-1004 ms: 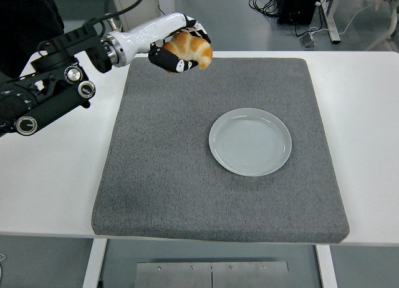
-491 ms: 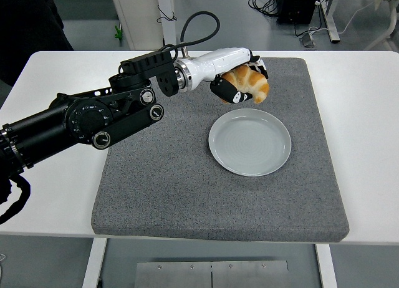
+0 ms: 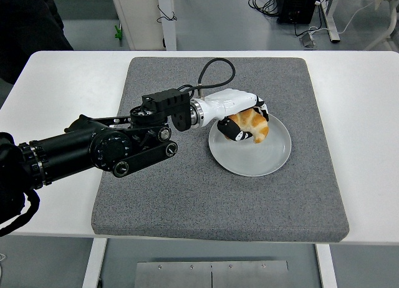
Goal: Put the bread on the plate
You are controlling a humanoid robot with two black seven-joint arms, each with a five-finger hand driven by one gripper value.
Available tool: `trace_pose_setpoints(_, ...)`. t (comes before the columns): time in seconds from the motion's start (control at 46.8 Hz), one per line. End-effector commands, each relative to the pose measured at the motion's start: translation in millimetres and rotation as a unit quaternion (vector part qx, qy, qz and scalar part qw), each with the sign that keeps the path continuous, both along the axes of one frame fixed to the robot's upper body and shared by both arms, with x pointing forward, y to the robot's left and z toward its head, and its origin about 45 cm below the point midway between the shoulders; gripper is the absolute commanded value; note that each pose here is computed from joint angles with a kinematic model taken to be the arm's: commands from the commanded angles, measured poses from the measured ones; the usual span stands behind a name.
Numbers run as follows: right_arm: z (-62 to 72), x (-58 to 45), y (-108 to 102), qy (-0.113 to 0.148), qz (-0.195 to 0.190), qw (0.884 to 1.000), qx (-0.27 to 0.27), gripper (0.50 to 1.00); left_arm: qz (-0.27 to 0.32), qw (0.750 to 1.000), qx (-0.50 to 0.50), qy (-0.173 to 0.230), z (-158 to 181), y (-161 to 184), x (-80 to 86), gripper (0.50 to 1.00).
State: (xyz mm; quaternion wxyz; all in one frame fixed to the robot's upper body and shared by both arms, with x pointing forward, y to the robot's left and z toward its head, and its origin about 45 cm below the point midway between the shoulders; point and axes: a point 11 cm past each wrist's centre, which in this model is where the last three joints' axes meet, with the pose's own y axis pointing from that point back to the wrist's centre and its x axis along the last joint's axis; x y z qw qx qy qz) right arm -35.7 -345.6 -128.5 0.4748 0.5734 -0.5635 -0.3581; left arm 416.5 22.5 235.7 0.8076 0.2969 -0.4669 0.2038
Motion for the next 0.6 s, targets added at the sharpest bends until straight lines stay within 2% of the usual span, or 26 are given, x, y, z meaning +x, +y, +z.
trace_pose_setpoints(0.0, 0.0, 0.0, 0, 0.000, 0.000, 1.000, 0.000, 1.000, -0.003, 1.000, 0.001, -0.003, -5, -4, -3.6, 0.500)
trace_pose_setpoints(0.256, 0.0, 0.0, 0, 0.000, 0.000, 1.000, 0.000, 1.000, -0.008, 1.000, 0.002, 0.000, -17, -10, -11.9, 0.500)
trace_pose_setpoints(0.577, 0.0, 0.1, 0, 0.000, -0.001, 1.000, 0.000, 1.000, 0.001, 1.000, -0.009, -0.006, -21, -11, -12.7, 0.500)
